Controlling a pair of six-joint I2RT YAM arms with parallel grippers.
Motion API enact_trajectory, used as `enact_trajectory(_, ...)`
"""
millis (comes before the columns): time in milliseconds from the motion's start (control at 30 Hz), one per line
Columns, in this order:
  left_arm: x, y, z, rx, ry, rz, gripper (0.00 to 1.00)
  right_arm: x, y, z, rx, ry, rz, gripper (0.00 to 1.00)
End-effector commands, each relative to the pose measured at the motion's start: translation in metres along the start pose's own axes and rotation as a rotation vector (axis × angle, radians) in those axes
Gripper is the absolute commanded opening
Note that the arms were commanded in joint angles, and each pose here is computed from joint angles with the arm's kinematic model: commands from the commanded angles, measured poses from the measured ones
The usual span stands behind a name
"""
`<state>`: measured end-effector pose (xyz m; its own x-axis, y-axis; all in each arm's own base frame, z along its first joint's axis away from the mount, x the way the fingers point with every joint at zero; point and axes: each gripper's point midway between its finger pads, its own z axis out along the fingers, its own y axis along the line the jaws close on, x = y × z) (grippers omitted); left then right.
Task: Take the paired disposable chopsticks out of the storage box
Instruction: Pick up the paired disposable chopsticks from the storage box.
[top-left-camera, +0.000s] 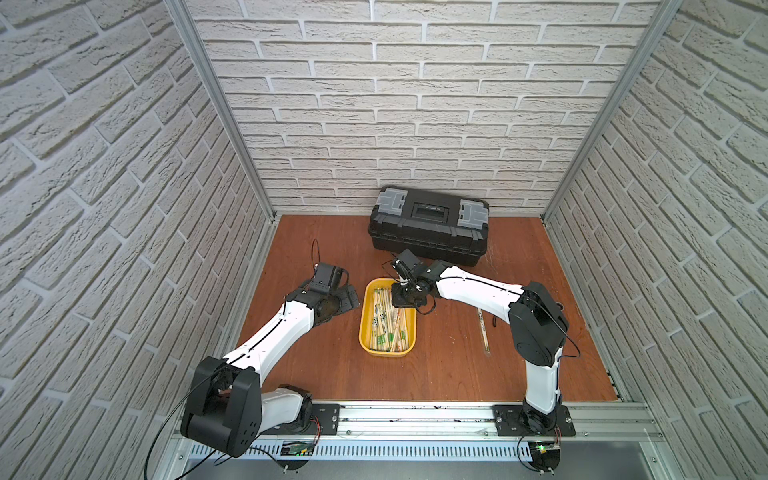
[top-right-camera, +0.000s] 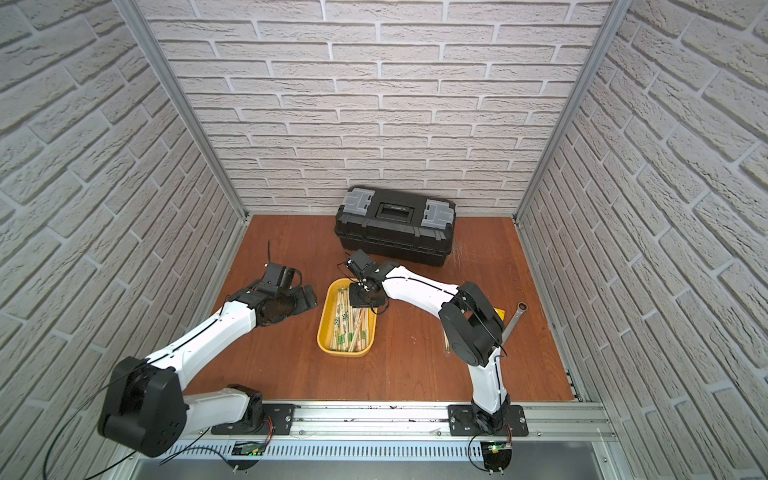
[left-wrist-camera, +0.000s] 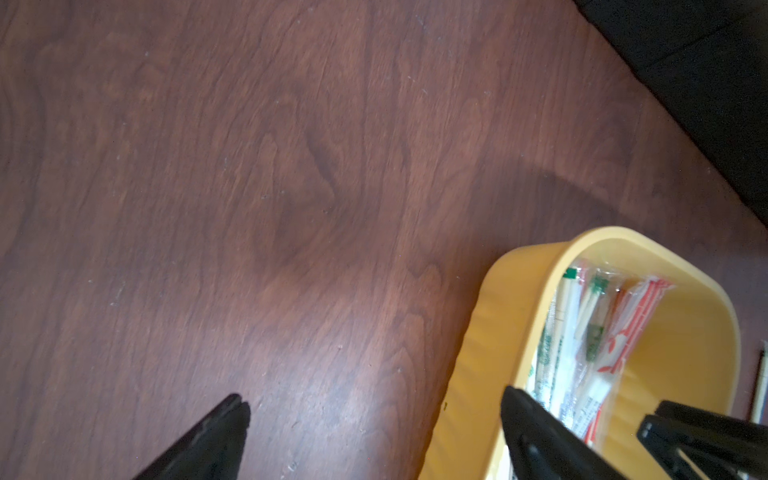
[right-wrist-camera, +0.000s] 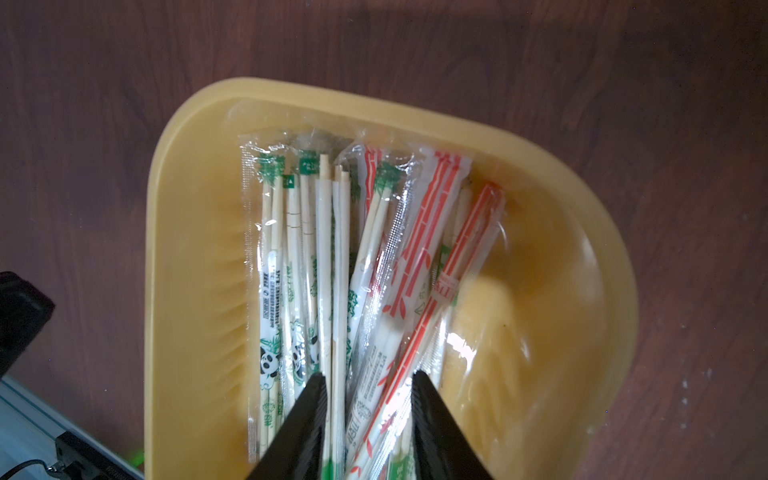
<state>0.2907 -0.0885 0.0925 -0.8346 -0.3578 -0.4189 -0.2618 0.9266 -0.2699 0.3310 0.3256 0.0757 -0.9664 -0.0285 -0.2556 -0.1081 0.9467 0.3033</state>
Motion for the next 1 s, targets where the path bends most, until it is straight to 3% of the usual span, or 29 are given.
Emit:
enact_trajectory(0, -0.003, -0.001, -0.002, 0.025, -0.023, -0.011, 0.98, -0.007, 0.007, -0.003, -0.006, -0.032, -0.002, 0.36)
enact_trajectory(467, 0.001, -0.001, 0.002, 0.029, -0.012, -0.018, 0.98, -0.009, 0.004, 0.025, 0.029, 0.005, -0.006, 0.34)
enact_trajectory(967, 0.003, 0.000, 0.006, 0.030, -0.004, -0.020, 0.98, -0.011, 0.005, 0.032, 0.030, 0.016, -0.009, 0.21)
